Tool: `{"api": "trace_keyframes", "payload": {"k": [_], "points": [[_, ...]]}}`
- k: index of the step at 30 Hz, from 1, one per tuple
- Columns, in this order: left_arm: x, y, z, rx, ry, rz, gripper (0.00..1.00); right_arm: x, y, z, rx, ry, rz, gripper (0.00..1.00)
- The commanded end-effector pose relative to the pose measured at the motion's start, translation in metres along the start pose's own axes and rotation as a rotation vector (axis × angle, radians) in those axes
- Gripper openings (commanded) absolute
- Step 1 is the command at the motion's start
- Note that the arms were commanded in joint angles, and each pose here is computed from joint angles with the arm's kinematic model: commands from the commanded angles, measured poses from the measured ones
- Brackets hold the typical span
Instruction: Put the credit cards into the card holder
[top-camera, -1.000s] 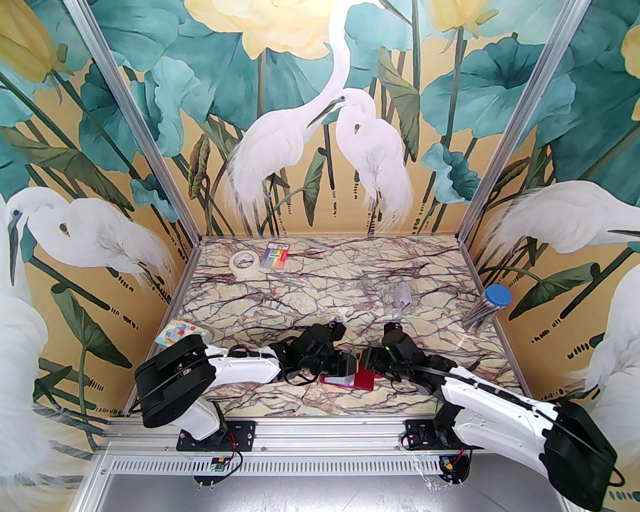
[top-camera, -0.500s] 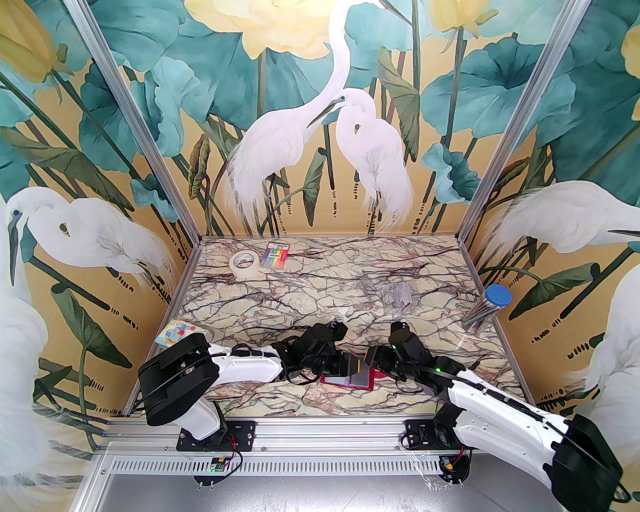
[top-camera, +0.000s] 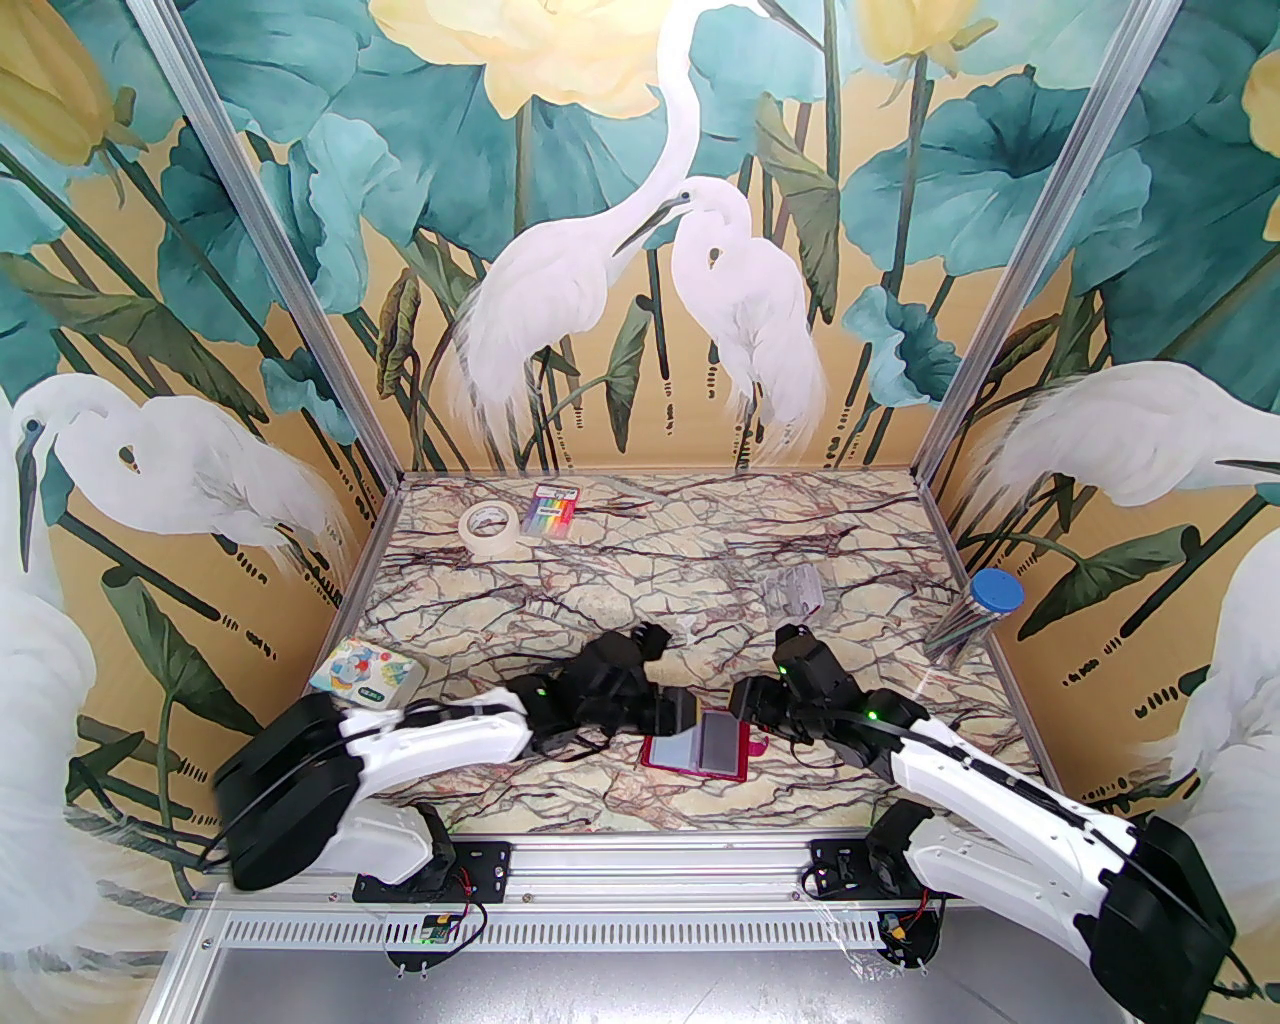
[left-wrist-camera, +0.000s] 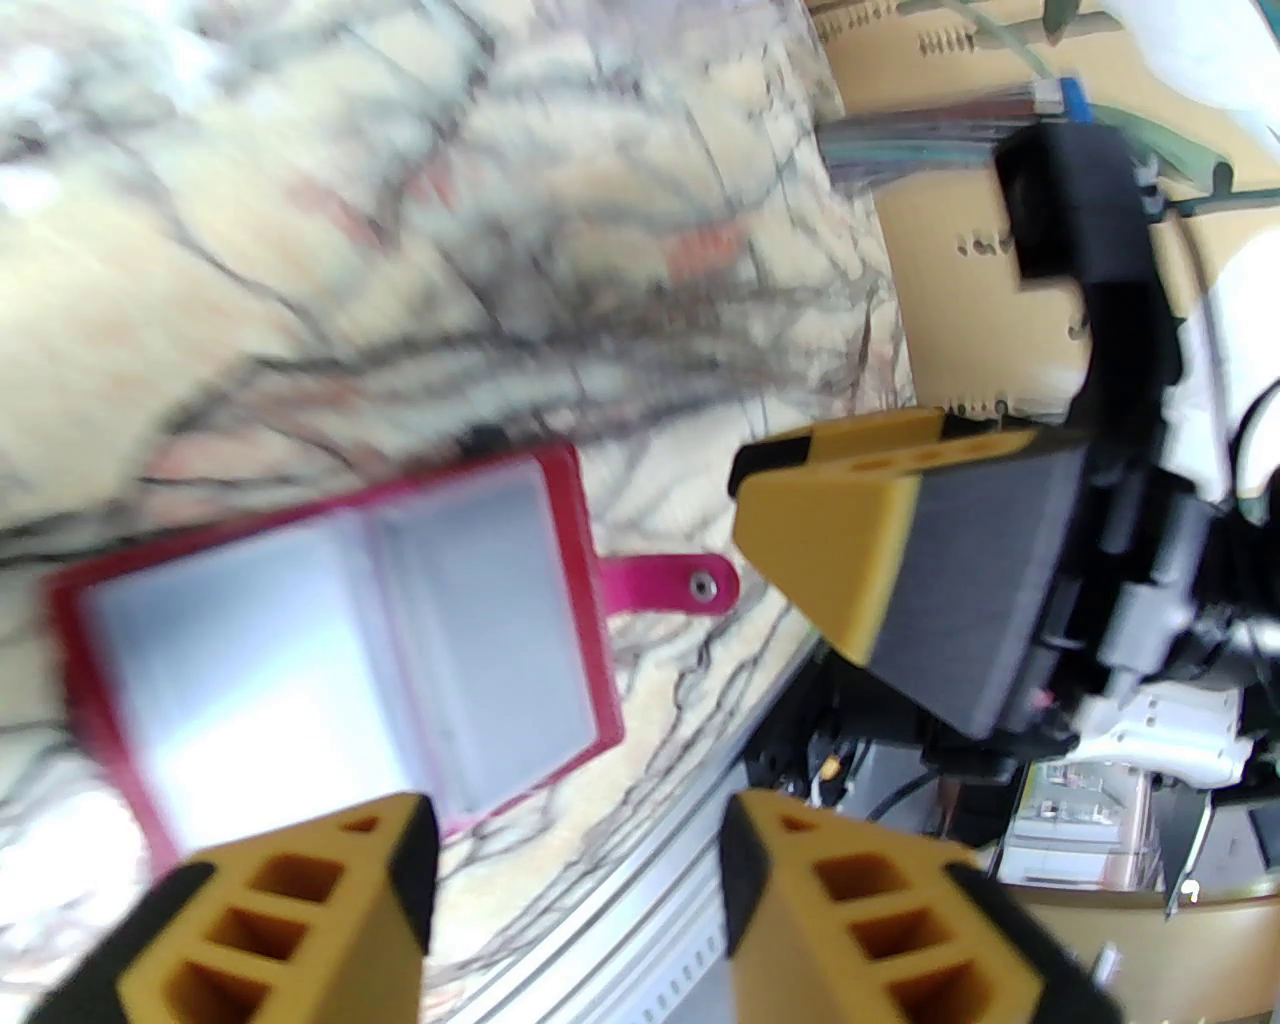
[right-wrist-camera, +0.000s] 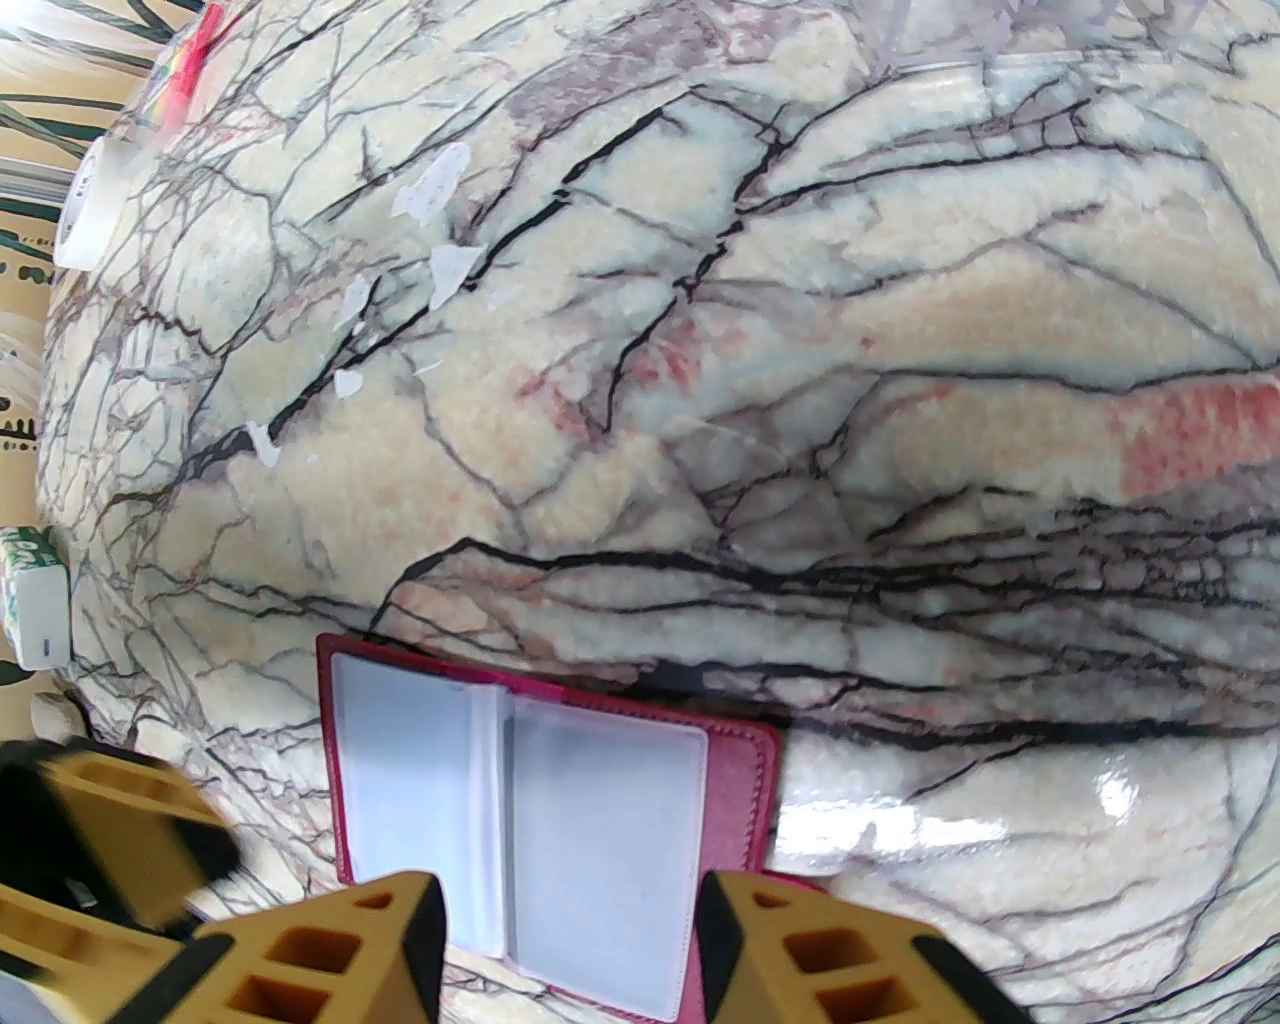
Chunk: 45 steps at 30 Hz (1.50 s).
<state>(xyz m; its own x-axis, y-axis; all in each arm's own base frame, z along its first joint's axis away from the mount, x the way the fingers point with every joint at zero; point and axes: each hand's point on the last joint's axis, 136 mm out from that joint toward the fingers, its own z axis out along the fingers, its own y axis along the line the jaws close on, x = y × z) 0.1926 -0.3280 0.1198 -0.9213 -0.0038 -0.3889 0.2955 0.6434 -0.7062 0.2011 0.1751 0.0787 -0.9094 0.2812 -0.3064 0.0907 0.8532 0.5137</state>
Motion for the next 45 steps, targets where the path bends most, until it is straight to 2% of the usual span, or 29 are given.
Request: {"api": "trace_keyframes", "payload": {"k": [1,3,7,12,18,25,38,45], "points": [[-0.014,0.028,-0.034,-0.155,-0.115,0.044,0.85,-0.005,0.001,-0.003,0.023,0.011,-0.041,0.47],[-0.025,0.034,-0.055,-0.199,-0.194,0.055,0.99,-0.007,0.000,-0.006,0.044,0.008,-0.052,0.48],[-0.036,0.048,-0.082,-0.200,-0.278,0.027,1.00,-0.002,-0.016,-0.015,0.149,0.047,-0.071,0.51],[-0.028,0.070,-0.078,-0.192,-0.227,-0.062,1.00,0.018,-0.037,-0.020,0.224,0.132,-0.063,0.52],[-0.015,0.070,-0.056,-0.134,-0.142,-0.074,0.96,0.037,-0.045,-0.012,0.237,0.218,-0.064,0.49],[-0.008,0.069,-0.043,-0.099,-0.092,-0.086,0.92,0.048,-0.049,0.010,0.233,0.276,-0.076,0.35],[-0.001,0.072,-0.036,-0.083,-0.069,-0.098,0.90,0.040,-0.047,0.020,0.272,0.297,-0.157,0.05],[0.003,0.074,-0.028,-0.060,-0.048,-0.119,0.88,0.029,-0.042,0.027,0.300,0.301,-0.208,0.03]]}}
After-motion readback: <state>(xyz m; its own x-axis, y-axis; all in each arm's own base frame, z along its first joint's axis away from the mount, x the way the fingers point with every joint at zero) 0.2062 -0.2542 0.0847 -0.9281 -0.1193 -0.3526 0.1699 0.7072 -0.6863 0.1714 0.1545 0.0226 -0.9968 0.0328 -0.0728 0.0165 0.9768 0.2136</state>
